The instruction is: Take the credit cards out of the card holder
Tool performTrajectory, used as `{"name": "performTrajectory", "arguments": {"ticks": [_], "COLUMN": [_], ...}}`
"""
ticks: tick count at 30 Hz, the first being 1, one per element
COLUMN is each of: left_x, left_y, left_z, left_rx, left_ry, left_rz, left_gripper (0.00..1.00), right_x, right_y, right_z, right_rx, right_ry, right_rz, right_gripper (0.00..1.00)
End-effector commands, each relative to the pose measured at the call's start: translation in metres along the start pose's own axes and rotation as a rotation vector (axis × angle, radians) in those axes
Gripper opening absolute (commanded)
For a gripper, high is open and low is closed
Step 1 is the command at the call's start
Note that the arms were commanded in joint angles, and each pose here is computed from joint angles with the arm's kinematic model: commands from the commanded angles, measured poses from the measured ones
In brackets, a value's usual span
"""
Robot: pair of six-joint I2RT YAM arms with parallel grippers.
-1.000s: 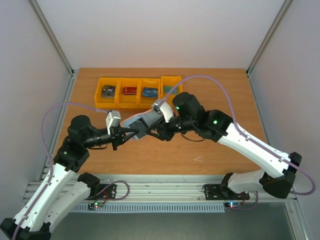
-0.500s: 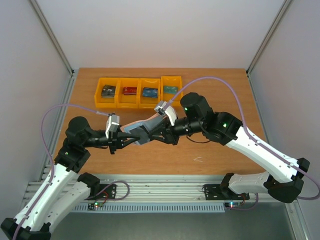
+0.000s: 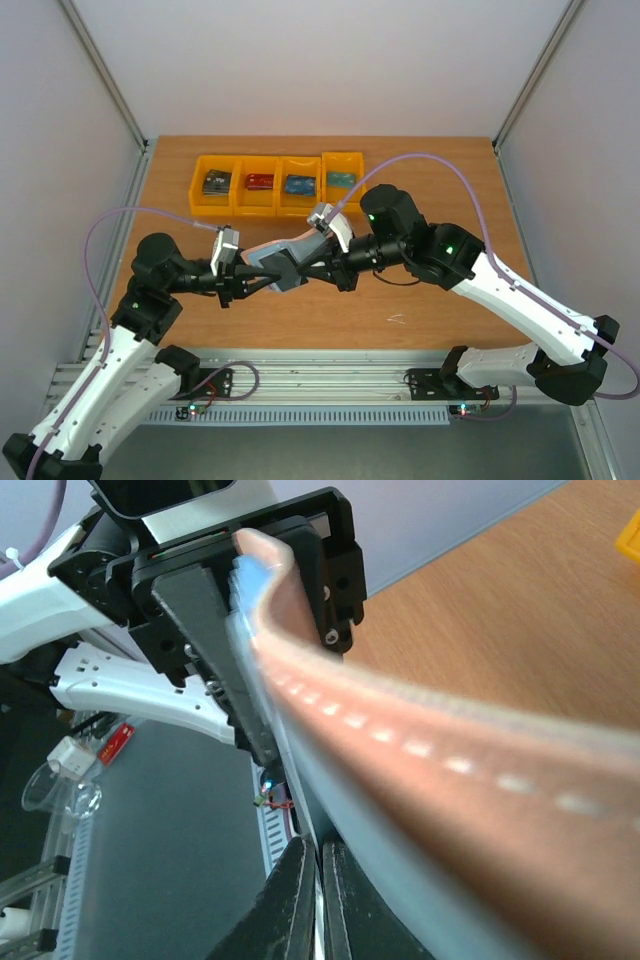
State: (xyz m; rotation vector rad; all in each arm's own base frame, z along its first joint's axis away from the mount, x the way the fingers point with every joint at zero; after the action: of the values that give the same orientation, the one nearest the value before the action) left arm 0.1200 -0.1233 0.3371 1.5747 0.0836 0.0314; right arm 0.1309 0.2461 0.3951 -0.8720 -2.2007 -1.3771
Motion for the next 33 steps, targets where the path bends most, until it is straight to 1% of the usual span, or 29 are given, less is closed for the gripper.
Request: {"name": "performTrajectory", "arguments": {"ticks": [1, 5, 10, 13, 14, 15, 16, 18, 21, 23, 24, 25, 27, 29, 30, 32, 33], "left_x": [-0.003, -0.005, -0.008, -0.008, -0.008, -0.008, -0.008, -0.008, -0.008, -0.009, -0.009, -0.009, -0.01, -0.01, -0.01, -0.01, -0.009], "left_y": [0.011, 0.01, 0.009, 0.009, 0.008, 0.008, 0.007, 0.007, 0.007, 0.007, 0.007, 0.006, 0.005, 0.005, 0.006, 0.006, 0.006], "left_z": [0.002, 0.001, 0.0, 0.0, 0.0, 0.0, 0.0, 0.0, 0.0, -0.001, -0.001, -0.001, -0.001, -0.002, -0.002, -0.002, -0.001], "left_rx": [-0.051, -0.047, -0.04, -0.039, -0.039, -0.039, -0.039, -0.036, -0.036, -0.037, -0.038, -0.036, -0.035, -0.035, -0.034, -0.034, -0.033], "left_ry": [-0.062, -0.072, -0.072, -0.071, -0.072, -0.072, -0.073, -0.074, -0.074, -0.072, -0.069, -0.068, -0.068, -0.066, -0.064, -0.058, -0.058], "left_rz": [0.078, 0.069, 0.076, 0.073, 0.072, 0.073, 0.074, 0.079, 0.081, 0.08, 0.08, 0.078, 0.083, 0.083, 0.081, 0.083, 0.081], "left_gripper": [0.23, 0.28, 0.29, 0.35, 0.36, 0.36, 0.33, 0.26, 0.16, 0.06, 0.03, 0.02, 0.03, 0.15, 0.17, 0.17, 0.16], "right_x": [0.007, 0.007, 0.01, 0.011, 0.012, 0.013, 0.014, 0.015, 0.013, 0.014, 0.015, 0.016, 0.014, 0.013, 0.013, 0.016, 0.018], "right_y": [0.002, 0.003, 0.001, 0.004, 0.005, 0.005, 0.005, 0.005, 0.005, 0.006, 0.007, 0.006, 0.002, -0.002, -0.003, -0.001, 0.0], "right_z": [-0.003, -0.006, -0.013, -0.018, -0.019, -0.02, -0.02, -0.02, -0.018, -0.018, -0.019, -0.02, -0.025, -0.033, -0.035, -0.035, -0.034], "right_rx": [-0.031, -0.046, -0.057, -0.079, -0.079, -0.073, -0.066, -0.056, -0.075, -0.084, -0.084, -0.081, -0.091, -0.118, -0.124, -0.12, -0.113], "right_ry": [0.029, 0.017, 0.004, -0.02, -0.02, -0.015, -0.006, 0.005, 0.005, 0.018, 0.023, 0.017, -0.02, -0.06, -0.061, -0.038, -0.017], "right_rz": [-0.044, -0.048, -0.072, -0.08, -0.08, -0.082, -0.083, -0.08, -0.072, -0.07, -0.071, -0.069, -0.074, -0.077, -0.078, -0.077, -0.078], "right_gripper": [0.01, 0.01, 0.01, 0.01, 0.01, 0.01, 0.01, 0.01, 0.01, 0.01, 0.01, 0.01, 0.01, 0.01, 0.01, 0.01, 0.01]}}
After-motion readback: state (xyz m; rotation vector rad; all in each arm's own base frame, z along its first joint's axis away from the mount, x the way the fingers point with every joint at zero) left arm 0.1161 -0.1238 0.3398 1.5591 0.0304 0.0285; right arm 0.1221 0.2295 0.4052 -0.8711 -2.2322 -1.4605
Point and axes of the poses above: each gripper's point midway between its finger pads, its own z axis out along the fingers, its own x axis along the line the jaws close on, y = z × x, the point moved 10 cm from there along -z, back along the fingers, and after that the axes turned 15 degrees about z, right-handed, at the moved point
